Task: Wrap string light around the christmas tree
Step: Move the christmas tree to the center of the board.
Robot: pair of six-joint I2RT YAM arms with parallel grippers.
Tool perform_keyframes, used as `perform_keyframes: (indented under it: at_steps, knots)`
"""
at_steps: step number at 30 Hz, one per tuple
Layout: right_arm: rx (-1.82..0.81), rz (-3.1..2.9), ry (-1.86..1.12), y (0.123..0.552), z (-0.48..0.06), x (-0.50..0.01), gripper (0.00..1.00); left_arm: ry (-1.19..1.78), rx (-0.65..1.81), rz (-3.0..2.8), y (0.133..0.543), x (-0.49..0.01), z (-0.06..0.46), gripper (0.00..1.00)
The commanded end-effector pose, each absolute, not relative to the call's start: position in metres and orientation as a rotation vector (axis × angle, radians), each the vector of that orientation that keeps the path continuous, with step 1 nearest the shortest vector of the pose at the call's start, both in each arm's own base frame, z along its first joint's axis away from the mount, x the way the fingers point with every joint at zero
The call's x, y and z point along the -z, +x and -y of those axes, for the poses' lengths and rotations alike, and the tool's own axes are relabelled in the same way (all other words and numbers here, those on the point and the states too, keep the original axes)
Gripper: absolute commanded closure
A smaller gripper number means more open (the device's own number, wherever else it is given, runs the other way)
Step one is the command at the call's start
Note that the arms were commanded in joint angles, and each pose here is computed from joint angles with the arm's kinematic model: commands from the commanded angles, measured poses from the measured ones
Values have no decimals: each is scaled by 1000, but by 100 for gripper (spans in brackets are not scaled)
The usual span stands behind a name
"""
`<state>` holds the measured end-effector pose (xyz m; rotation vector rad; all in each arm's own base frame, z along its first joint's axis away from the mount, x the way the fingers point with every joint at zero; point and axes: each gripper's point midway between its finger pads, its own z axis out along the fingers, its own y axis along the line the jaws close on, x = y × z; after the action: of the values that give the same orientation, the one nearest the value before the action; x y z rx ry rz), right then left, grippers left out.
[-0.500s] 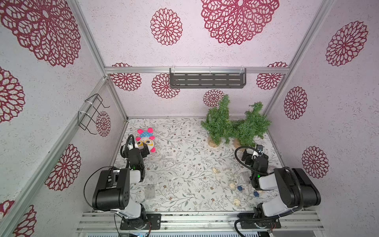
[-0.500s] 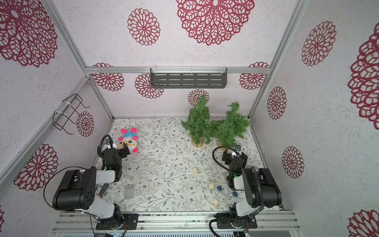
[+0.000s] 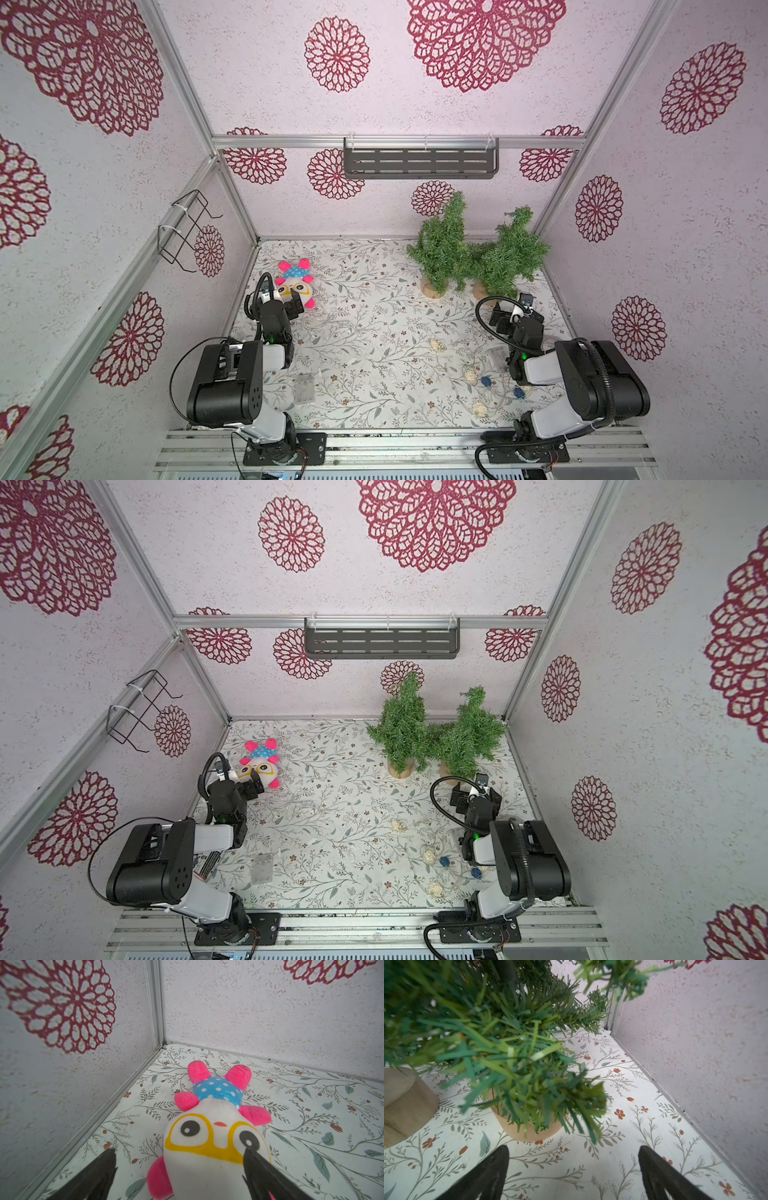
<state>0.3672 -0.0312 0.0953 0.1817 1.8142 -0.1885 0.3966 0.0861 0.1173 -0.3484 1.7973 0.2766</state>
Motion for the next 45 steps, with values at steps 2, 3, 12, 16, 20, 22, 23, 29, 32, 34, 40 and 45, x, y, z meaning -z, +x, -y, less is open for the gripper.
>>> perform_keyframes:
  at_steps: [2,3,12,16,20,22,23,29,32,34,40,45]
  knots:
    - [194,-1756,183,376,31,-113,1,-348,-278,-1785,398,-122,-88,2]
    - [195,-1755,182,376,31,-113,1,-348,-278,-1785,398,-122,-88,2]
    - [194,-1756,182,376,31,-113,1,-348,-277,-1784,398,-122,-88,2]
    - [195,-1756,182,376,31,-113,1,-348,-278,-1786,398,-122,-88,2]
    - [195,-1756,183,376,32,-113,1,-348,-278,-1786,398,-122,-88,2]
    - [193,-1755,184,376,32,-113,1,-348,-279,-1785,398,-122,-88,2]
    - [194,-1756,184,376,32,-113,1,-348,-279,-1786,398,-121,-88,2]
    - [193,-1754,183,375,32,-113,1,-348,-278,-1787,398,-122,-89,2]
    - [192,-1757,183,375,31,-113,1,-347,-264,-1792,399,-121,-89,2]
    - [209,-1736,205,372,34,-118,1,-355,-291,-1761,397,-128,-90,2]
    - [225,-1789,287,367,41,-140,1,-386,-389,-1806,389,-158,-84,2]
    - [171,-1814,338,356,35,-146,1,-455,-396,-1820,371,-166,-77,2]
